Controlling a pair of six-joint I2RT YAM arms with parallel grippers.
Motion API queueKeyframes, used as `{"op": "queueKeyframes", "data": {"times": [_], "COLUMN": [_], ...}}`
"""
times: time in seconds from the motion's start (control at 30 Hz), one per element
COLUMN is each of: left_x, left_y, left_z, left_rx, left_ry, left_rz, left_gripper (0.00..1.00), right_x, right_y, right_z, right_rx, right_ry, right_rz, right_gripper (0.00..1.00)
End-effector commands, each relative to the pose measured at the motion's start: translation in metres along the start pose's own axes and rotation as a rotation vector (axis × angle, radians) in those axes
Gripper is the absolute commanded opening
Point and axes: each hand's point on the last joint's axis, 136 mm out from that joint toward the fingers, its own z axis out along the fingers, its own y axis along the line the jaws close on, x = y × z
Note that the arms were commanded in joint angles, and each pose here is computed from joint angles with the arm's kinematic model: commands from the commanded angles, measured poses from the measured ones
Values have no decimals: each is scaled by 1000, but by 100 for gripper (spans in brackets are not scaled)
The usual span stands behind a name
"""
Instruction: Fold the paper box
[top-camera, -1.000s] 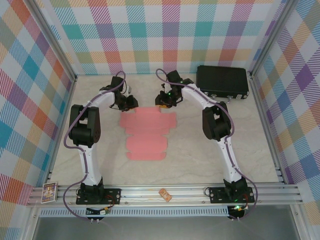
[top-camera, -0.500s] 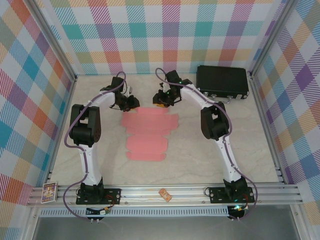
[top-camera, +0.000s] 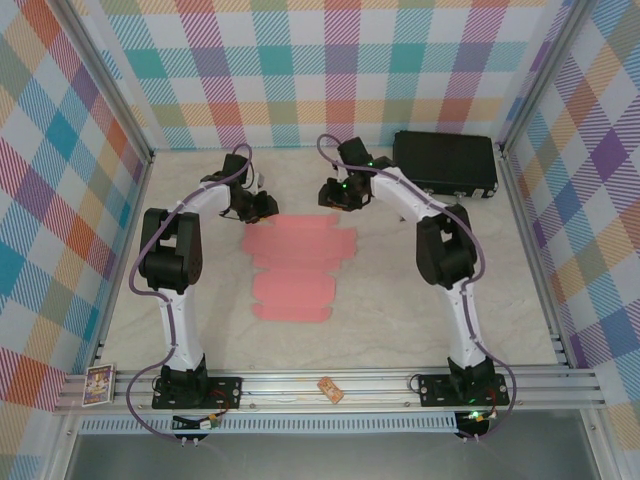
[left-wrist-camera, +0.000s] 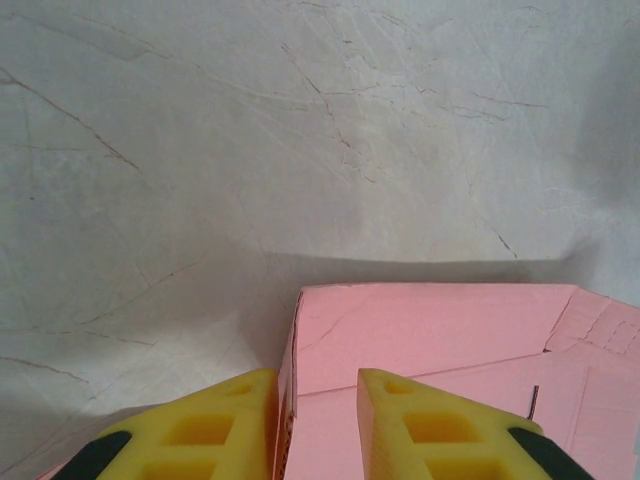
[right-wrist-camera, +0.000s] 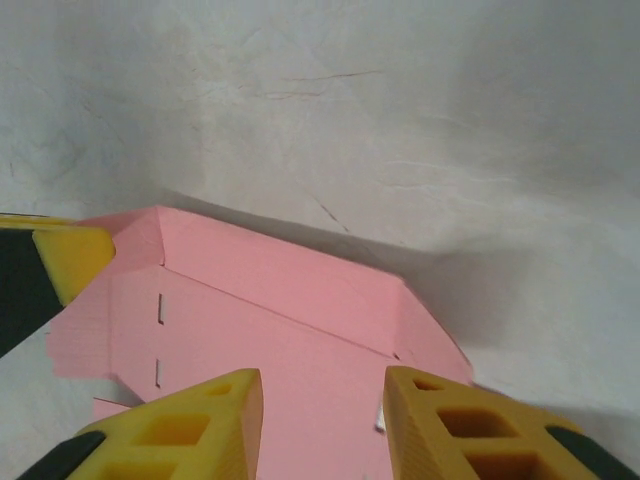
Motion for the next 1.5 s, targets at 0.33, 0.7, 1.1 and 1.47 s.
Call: {"op": "queueKeyframes", "data": {"times": [0.33, 0.7, 1.1, 1.47], "left_x": [-3, -1, 0, 5], "left_y": [-2, -3, -8, -15], "left_z": [-9, -8, -7, 3], "left_rx": [18, 28, 57, 106], "left_ry": [-12, -4, 3, 37], "left_rz": [11, 9, 17, 15], "left_gripper": [27, 24, 21, 21], "right_x": [20, 25, 22, 23], "right_y": [-24, -24, 4, 11], "right_z": [15, 36, 37, 52], "right_rx": [-15, -49, -203, -247], "right_ry": [45, 94, 106, 141], "right_rz": [50, 83, 58, 70], "right_gripper": [46, 39, 24, 25]}}
